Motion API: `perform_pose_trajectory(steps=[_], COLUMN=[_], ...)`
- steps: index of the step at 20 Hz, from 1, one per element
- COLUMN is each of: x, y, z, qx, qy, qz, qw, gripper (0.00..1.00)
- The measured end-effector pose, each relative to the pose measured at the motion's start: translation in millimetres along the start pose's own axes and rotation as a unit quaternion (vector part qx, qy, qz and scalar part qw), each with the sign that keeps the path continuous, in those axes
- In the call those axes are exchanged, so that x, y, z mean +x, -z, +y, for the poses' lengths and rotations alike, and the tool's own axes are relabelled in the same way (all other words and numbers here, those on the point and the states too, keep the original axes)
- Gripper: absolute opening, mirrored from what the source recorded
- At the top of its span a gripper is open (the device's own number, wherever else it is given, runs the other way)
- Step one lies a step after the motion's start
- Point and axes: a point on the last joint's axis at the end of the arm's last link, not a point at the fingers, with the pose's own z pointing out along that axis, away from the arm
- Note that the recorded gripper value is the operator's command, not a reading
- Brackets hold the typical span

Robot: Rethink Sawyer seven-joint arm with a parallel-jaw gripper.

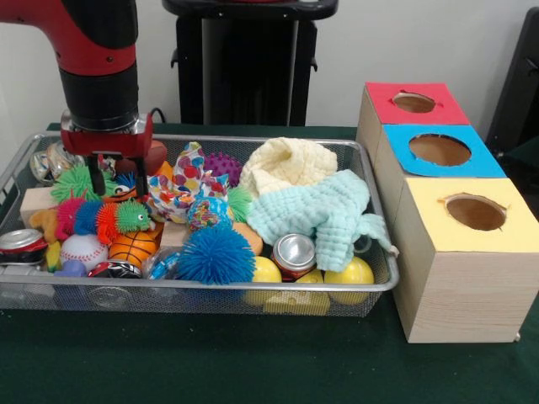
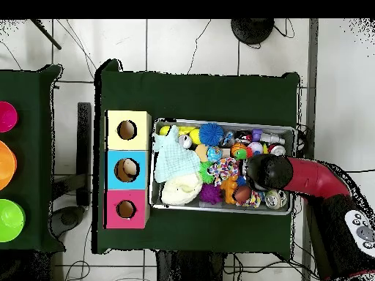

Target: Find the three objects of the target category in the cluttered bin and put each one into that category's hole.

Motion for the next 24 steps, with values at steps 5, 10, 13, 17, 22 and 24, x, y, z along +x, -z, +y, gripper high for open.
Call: perform_pose_trajectory(steps=[5,10,13,17,22,24], x=[-0.6,0.6,-0.4,-1.2,1.1,2.4], y=[3.1,1.6,-1.6,-10.9,-26.6,-30.6], z=[-0.8,1.1,2.1,4.1,7.8,9.1], qx=[0.002,0.001,0.001,0.001,0.001,0.001], qy=[0.000,0.001,0.001,0.005,0.013,0.016], qz=[-0.002,-0.005,-0.012,-0.028,-0.040,-0.041], qw=[1.0000,1.0000,0.9999,0.9996,0.9991,0.9990], gripper=[1.00,1.00,1.00,1.00,1.00,1.00])
